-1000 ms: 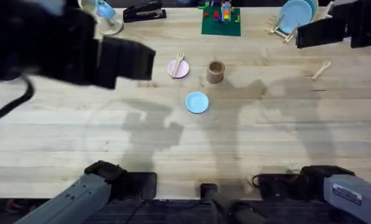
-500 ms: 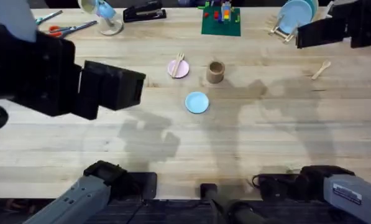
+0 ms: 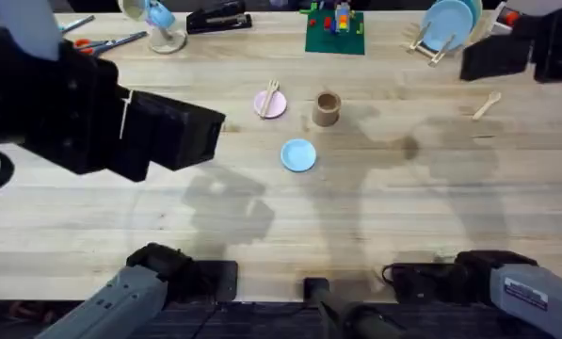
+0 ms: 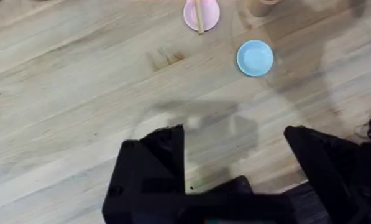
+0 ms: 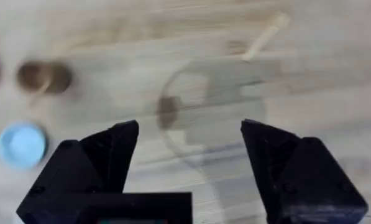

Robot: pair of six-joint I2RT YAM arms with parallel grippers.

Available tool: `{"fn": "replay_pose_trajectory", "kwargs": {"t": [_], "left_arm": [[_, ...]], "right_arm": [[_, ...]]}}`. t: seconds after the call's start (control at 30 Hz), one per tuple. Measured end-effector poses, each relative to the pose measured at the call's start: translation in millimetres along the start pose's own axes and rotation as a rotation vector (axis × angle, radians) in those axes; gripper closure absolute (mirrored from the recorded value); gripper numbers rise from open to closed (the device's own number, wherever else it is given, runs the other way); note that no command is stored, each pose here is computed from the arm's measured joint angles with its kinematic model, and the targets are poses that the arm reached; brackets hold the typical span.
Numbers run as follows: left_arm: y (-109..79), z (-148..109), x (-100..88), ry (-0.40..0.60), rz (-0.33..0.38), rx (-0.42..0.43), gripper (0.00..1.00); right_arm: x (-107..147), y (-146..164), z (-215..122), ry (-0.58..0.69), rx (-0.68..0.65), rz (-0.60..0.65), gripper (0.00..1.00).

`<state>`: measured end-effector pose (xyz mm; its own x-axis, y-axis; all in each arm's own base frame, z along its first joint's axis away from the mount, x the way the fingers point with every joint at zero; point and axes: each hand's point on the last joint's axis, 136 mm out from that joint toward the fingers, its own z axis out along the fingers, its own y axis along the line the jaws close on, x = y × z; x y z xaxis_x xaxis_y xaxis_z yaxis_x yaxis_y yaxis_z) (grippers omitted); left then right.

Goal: Pick up a utensil and set it on the pink plate, then put the other utensil in the container.

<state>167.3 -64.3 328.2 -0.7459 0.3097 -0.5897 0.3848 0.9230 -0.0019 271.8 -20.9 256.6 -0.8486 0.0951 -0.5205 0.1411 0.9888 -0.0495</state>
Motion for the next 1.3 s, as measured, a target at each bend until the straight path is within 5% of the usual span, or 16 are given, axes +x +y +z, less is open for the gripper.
{"fn": "replay_pose_trajectory", "kwargs": {"t": [0.27,0.47,0.93,1.3], "left_arm": [[-0.1,0.0,0.0,0.000,0.003,0.000,0.026],[-0.1,-0.1,0.0,0.000,0.003,0.000,0.026],[-0.1,0.0,0.0,0.000,0.004,0.000,0.026],[-0.1,0.0,0.1,0.000,0.004,0.000,0.026]], "right_arm": [[11.7,-56.8,6.9,0.052,0.222,0.345,0.009],[15.2,-91.6,37.3,0.135,0.301,0.495,0.009],[12.7,-122.6,138.3,0.281,0.278,0.602,0.007],[-18.7,-136.7,189.3,0.166,0.258,0.631,0.008]]}}
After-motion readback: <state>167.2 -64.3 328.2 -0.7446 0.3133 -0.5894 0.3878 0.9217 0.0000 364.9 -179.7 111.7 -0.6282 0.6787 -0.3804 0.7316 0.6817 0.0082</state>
